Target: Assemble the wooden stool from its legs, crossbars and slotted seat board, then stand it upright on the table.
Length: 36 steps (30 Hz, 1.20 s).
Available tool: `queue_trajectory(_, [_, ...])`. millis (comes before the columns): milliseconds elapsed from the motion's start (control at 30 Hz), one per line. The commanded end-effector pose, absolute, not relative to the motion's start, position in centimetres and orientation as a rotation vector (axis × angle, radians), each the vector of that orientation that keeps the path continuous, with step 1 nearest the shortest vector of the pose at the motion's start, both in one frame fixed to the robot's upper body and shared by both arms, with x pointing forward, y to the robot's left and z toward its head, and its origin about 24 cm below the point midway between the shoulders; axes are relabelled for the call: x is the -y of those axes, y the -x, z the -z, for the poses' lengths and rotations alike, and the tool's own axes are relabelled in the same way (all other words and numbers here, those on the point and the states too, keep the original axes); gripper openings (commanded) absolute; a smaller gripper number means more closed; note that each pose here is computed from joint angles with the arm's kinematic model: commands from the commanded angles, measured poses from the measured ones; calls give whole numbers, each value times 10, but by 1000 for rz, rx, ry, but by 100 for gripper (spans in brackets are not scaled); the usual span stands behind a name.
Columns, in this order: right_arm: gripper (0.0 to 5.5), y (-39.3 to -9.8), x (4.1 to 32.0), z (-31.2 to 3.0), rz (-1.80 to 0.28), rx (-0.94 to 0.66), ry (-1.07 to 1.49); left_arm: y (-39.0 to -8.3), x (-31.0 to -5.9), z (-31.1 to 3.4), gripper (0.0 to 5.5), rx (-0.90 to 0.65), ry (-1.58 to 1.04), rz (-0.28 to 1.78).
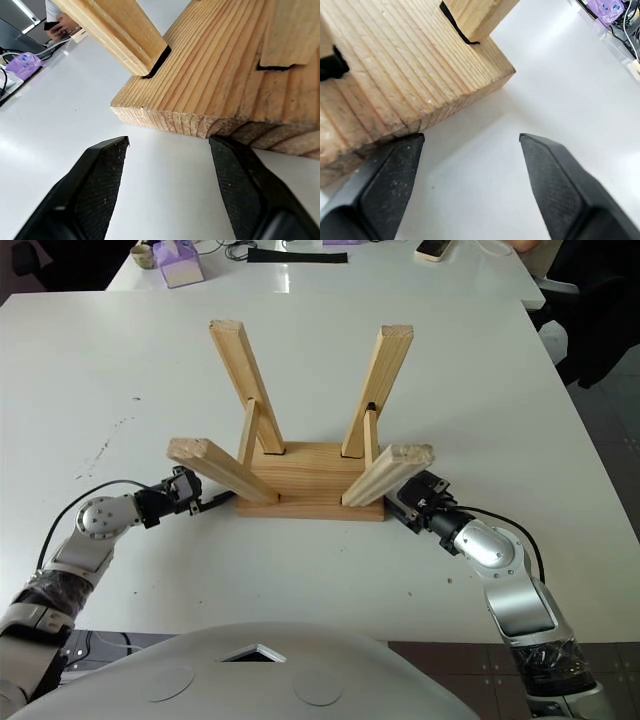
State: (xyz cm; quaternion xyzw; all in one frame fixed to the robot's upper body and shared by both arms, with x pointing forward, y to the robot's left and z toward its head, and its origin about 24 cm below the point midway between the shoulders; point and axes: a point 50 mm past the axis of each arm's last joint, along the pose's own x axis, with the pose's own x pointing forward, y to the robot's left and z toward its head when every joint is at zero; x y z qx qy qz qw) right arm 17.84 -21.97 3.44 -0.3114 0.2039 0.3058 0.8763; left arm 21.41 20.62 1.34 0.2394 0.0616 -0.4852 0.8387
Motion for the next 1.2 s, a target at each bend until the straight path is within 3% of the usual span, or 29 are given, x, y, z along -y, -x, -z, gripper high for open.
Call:
queue_trajectory(33, [353, -167, 231, -24, -655, -527, 654, -198, -222, 0, 301, -295, -519, 990])
queue_trajectory(100, [353, -161, 232, -21, -664, -544, 656, -190, -224, 2, 301, -312, -531, 1000])
queue_trajectory(300, [353, -154, 211, -27, -741, -499, 605, -171, -194, -14, 301, -253, -449, 1164])
queue_trajectory(467, [353, -154, 209, -28, -766, -508, 594, -167, -192, -8, 301, -276, -443, 1161])
queue_trajectory(633, [353, -145, 195, -55, -841, -445, 481, -174, -188, -38, 301, -230, -296, 1112])
queue_trajectory(900, [353, -135, 191, -106, -941, -380, 411, -145, -195, -90, 301, -254, -205, 1233])
queue_trajectory(1200, [353, -131, 189, -124, -964, -367, 457, -150, -202, -124, 301, -293, -130, 1286])
